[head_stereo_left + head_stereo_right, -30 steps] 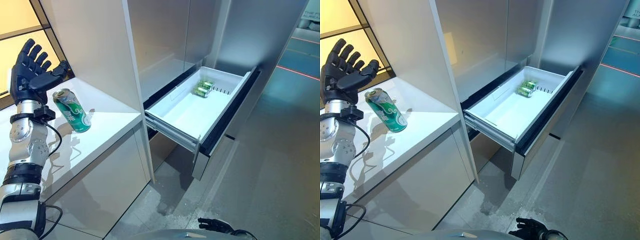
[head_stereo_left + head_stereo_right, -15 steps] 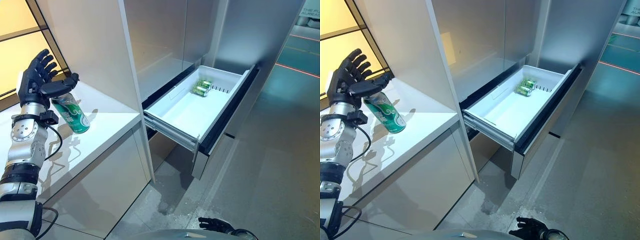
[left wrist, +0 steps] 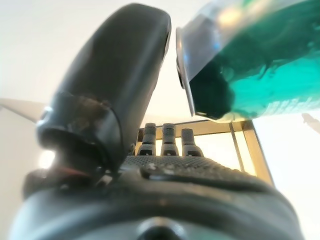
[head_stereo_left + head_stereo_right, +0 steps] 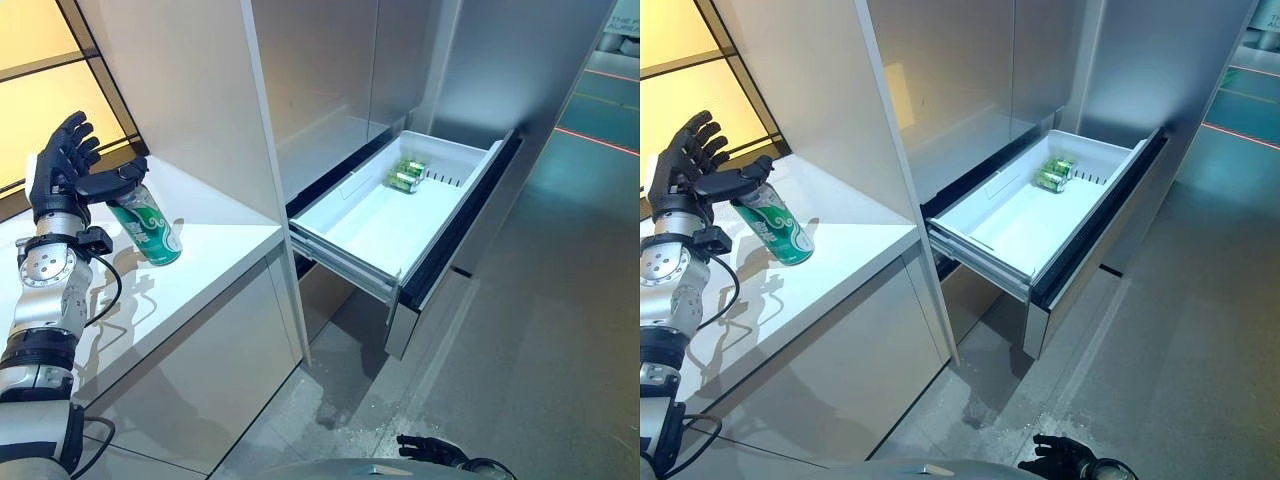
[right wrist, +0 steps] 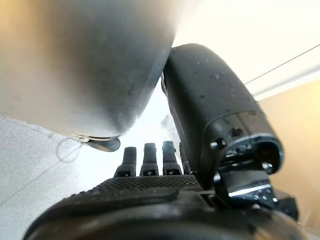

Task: Put drinks into fridge and close the fridge

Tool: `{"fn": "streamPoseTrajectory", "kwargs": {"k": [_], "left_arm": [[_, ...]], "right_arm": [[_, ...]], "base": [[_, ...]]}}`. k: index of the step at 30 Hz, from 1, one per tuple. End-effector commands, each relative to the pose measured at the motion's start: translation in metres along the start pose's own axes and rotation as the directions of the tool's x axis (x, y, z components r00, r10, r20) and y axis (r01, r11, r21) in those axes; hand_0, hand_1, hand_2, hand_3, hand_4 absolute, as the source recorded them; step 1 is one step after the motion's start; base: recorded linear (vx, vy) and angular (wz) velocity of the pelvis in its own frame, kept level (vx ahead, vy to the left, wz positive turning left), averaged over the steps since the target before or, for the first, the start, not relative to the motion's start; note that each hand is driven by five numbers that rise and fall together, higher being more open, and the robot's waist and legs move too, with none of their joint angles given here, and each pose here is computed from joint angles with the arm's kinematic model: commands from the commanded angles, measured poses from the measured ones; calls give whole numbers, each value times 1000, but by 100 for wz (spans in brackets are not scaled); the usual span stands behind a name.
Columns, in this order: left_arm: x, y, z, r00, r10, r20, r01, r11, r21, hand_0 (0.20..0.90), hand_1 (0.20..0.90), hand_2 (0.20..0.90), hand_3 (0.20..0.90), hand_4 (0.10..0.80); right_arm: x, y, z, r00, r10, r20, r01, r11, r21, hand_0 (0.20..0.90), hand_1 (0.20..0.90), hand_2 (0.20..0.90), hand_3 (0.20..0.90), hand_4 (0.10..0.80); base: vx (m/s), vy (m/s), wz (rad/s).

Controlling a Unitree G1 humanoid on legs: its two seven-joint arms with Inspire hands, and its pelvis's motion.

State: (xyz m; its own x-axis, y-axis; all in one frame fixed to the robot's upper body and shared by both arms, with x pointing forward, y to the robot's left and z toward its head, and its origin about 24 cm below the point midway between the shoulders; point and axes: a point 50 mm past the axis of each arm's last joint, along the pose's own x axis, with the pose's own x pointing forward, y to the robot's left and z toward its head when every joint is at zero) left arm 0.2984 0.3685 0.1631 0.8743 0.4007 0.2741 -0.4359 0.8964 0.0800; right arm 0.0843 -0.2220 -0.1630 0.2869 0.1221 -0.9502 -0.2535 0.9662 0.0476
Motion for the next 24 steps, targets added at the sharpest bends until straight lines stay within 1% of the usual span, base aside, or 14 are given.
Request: {"fn": "streamPoseTrajectory", "kwargs": {"k": [1,8,12,24], "left_arm": [[17,0,69,961,19,278,0,998,-70,900,900,900,900,800],[13,-8,57,967,-2,254,38,990,-137,900,900,900,900,800],[10,-10,46,976,11,219,15,993,-116,900,900,900,900,800],[4,-6,27,987,36,153,-28,998,-55,900,900,900,900,800]], "right_arm": [[-7,-16,-14,997,-18,-71,15,999,-48,900,900,900,900,800],[-8,-17,-14,997,-19,-71,15,999,-51,900,900,900,900,800],[-8,-18,-14,997,-21,-72,17,999,-51,900,900,900,900,800],[-8,-17,-13,997,-23,-71,19,998,-54,900,900,900,900,800]], "base": [[0,0,0],[0,0,0],[0,0,0],[0,0,0]]}}
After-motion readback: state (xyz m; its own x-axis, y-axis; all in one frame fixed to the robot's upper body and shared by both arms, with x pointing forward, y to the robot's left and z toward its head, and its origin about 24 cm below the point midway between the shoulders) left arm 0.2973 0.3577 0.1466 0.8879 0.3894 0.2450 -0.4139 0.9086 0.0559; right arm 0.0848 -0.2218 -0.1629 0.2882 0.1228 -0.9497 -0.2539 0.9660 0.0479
